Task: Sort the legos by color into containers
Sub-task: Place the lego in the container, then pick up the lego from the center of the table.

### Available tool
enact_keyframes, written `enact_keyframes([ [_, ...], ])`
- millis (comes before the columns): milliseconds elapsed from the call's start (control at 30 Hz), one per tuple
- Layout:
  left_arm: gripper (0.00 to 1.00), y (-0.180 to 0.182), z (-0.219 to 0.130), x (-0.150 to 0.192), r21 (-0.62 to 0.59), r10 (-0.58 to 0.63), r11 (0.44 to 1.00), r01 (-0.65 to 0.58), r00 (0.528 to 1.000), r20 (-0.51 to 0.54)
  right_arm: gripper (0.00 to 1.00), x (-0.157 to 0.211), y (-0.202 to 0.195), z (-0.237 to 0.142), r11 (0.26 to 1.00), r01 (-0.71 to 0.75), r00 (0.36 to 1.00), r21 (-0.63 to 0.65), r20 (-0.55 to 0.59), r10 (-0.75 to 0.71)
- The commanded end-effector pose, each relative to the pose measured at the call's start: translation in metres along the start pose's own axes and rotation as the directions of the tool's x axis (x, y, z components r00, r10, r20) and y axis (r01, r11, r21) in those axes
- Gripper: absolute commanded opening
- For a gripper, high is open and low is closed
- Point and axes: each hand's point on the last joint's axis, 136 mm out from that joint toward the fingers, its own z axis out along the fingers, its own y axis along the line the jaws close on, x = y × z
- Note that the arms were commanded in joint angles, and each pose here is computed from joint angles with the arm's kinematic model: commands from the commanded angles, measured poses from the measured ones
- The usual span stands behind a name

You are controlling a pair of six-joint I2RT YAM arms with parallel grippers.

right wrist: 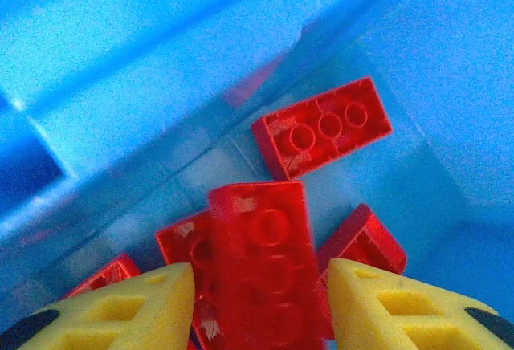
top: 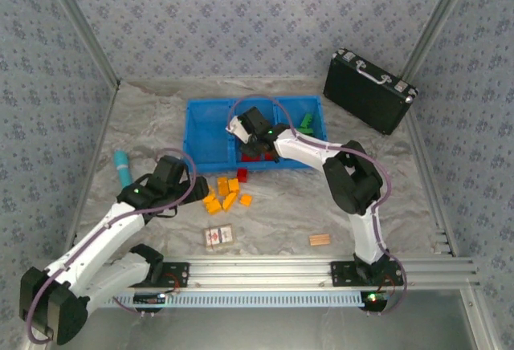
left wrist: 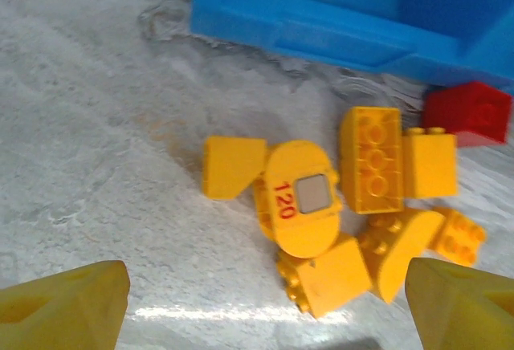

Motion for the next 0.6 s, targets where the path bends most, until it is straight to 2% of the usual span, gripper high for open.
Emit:
enact_keyframes([
  [0, 0.89, 0.009, 0.008, -0.007, -0.039, -0.1, 0.994, 0.103, 0.993, 0.07, 0.68, -0.029, -0.007, -0.015, 1.0, 0.0, 0.996, 0.009, 0.094, -0.001],
  [33, 0.89, 0.008, 0.012, -0.005, -0.032, -0.109, 0.993, 0.111, 0.992, 0.062, 0.96, -0.029, -0.007, -0.017, 1.0, 0.003, 0.996, 0.001, 0.093, -0.003],
  [67, 0.88, 0.008, 0.015, -0.002, -0.033, -0.114, 0.993, 0.116, 0.992, 0.049, 0.99, -0.029, -0.007, -0.019, 1.0, 0.002, 0.996, -0.002, 0.092, -0.002],
  [300, 0.84, -0.007, 0.025, 0.003, -0.043, -0.078, 0.996, 0.078, 0.997, 0.005, 0.99, -0.041, -0.029, -0.054, 0.998, -0.034, 0.99, 0.059, 0.138, 0.025],
  [433, 0.82, -0.02, 0.033, 0.006, -0.039, -0.066, 0.997, 0.066, 0.998, -0.01, 0.99, -0.064, -0.041, -0.102, 0.998, -0.023, 0.969, 0.055, 0.245, 0.009],
  [567, 0.81, -0.031, 0.045, 0.012, -0.042, -0.058, 0.998, 0.056, 0.998, -0.031, 0.99, -0.08, -0.071, -0.147, 0.978, -0.121, 0.925, 0.17, 0.377, 0.049],
])
